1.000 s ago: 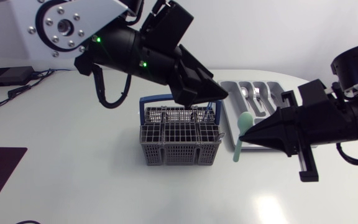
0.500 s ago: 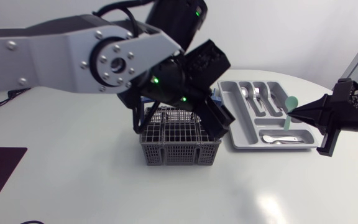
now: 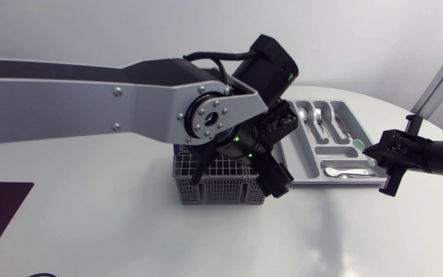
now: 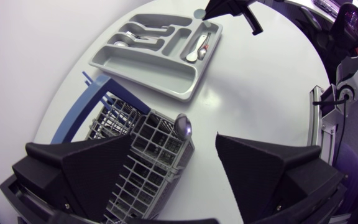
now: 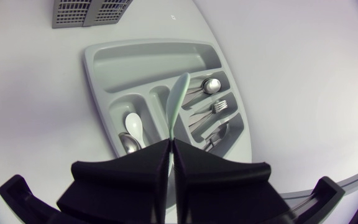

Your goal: Unload the cutlery basket into the drawer organizer.

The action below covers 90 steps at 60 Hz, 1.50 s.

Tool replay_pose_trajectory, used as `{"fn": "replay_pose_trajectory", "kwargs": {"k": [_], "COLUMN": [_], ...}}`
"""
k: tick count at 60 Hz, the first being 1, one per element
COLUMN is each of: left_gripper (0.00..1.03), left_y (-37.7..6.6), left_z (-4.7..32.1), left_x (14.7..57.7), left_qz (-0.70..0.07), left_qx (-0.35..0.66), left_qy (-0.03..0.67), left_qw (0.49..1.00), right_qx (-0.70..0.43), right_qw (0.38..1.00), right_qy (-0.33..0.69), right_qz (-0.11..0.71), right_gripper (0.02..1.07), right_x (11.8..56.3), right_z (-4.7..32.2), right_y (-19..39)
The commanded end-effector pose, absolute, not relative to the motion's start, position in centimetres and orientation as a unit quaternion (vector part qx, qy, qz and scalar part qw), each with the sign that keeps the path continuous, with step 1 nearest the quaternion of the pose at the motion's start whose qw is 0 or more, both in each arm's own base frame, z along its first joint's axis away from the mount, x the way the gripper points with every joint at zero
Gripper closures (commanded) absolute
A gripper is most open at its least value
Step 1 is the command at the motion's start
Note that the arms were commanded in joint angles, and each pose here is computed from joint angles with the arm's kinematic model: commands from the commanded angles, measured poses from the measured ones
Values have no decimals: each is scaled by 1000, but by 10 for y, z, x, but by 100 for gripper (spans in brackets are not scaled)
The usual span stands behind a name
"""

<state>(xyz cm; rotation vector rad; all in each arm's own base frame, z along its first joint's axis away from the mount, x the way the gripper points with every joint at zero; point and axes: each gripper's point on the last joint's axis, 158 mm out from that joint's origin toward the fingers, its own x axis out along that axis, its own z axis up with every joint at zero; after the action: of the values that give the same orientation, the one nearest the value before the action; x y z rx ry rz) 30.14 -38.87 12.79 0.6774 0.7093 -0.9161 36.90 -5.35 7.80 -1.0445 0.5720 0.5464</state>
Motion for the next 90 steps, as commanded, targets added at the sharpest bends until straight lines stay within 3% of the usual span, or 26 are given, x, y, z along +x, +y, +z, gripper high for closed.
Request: {"fn": "replay_pose_trajectory", "kwargs": {"k": [1, 28, 43, 46, 54, 64, 78, 90], "left_gripper": [9, 9, 9, 9, 9, 9, 9, 9], "left_y": [-396, -394, -392, -392, -393, -395, -399, -399], "left_z": [124, 117, 113, 113, 116, 118, 125, 125], "left_x": [302, 308, 308, 308, 305, 299, 295, 296], "left_qz": [-418, -394, -378, -374, -367, -363, -347, -307], "left_qx": [307, 300, 307, 312, 322, 333, 349, 371], "left_qy": [341, 369, 373, 371, 363, 355, 336, 316], "left_qw": [784, 787, 790, 791, 794, 795, 803, 817], "right_qx": [-506, -575, -606, -611, -615, -615, -591, -554], "right_qw": [770, 710, 692, 692, 692, 700, 742, 777], "right_qy": [278, 324, 329, 325, 320, 312, 277, 267], "right_qz": [270, 245, 211, 204, 201, 188, 152, 139], "right_gripper": [101, 100, 97, 88, 50, 18, 13, 13], "right_x": [366, 384, 395, 398, 395, 394, 394, 385], "right_z": [56, -4, -19, -18, -17, -5, 52, 74], "right_y": [-51, -66, -76, -77, -74, -75, -78, -78]}}
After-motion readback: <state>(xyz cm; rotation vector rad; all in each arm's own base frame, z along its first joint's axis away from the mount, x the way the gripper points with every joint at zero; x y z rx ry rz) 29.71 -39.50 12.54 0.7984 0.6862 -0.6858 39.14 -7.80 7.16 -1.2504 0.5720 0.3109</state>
